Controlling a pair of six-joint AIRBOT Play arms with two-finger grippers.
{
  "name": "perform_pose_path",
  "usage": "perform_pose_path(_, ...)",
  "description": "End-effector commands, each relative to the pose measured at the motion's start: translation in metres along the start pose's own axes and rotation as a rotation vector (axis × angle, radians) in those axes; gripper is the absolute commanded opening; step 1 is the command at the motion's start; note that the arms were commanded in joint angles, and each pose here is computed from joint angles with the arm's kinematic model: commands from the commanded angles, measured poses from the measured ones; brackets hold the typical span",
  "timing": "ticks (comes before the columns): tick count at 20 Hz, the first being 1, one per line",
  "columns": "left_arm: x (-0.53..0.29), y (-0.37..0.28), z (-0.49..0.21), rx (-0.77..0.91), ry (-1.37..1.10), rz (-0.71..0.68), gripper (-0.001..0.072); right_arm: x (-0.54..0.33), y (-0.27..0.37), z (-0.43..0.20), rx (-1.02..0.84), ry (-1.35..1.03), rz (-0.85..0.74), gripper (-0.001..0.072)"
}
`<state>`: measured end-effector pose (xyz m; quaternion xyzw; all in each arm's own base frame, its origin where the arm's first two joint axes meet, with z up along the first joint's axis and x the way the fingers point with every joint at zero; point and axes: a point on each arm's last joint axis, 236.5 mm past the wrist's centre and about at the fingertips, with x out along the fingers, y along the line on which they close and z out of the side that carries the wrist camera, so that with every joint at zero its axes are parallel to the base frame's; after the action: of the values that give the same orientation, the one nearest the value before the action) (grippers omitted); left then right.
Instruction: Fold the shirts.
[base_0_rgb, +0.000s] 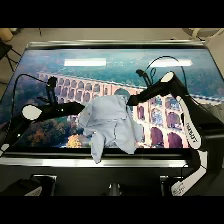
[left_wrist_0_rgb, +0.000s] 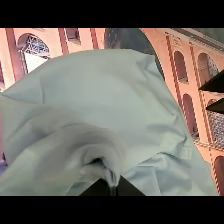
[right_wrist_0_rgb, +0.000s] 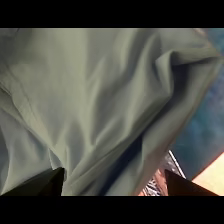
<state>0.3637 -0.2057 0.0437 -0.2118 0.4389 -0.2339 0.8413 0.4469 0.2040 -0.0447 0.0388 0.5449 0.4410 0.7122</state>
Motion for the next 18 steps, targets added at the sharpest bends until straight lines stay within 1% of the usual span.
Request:
perform_pose_path(1,0.000,-0.002,-0.008,0.003,0.033,-0.007,0.0029,0.035,0.008,-0.005,0.033,0.024,0.061,0.0699)
perform_pose_path(3,0.000,-0.002,-0.009,0.004,0.036,-0.009,0.0029,0.043,0.006,-0.004,0.086,0.022,0.056,0.0687)
perform_pose_path(4,0.000,-0.002,-0.009,0.004,0.036,-0.008,0.0029,0.045,0.005,-0.003,0.107,0.023,0.052,0.0651)
perform_pose_path(5,0.000,-0.002,-0.009,0.004,0.035,-0.008,0.0029,0.046,0.004,-0.003,0.112,0.021,0.047,0.0556)
perform_pose_path(6,0.000,-0.002,-0.008,0.004,0.035,-0.008,0.0029,0.045,0.003,-0.002,0.111,0.018,0.044,0.0349)
perform_pose_path(7,0.000,-0.002,-0.008,0.004,0.035,-0.009,0.0029,0.045,0.004,-0.003,0.110,0.022,0.048,0.0061)
perform_pose_path(8,0.000,-0.002,-0.008,0.005,0.033,-0.009,0.0029,0.041,0.002,-0.003,0.098,0.019,0.046,0.0016)
perform_pose_path(10,-0.006,-0.003,0.007,0.035,-0.001,-0.008,0.0029,0.020,-0.004,-0.001,0.028,0.022,0.030,0.0015)
perform_pose_path(13,-0.037,0.002,0.074,0.033,-0.156,0.008,0.0028,-0.050,-0.033,0.012,0.017,-0.058,-0.083,0.0015)
perform_pose_path(16,-0.086,0.008,0.162,-0.006,-0.398,0.029,0.0028,-0.129,-0.052,0.002,0.095,-0.139,-0.151,0.0014)
perform_pose_path(18,-0.102,0.008,0.207,-0.024,-0.515,0.024,0.0028,-0.152,-0.054,-0.029,0.152,-0.067,-0.154,0.0015)
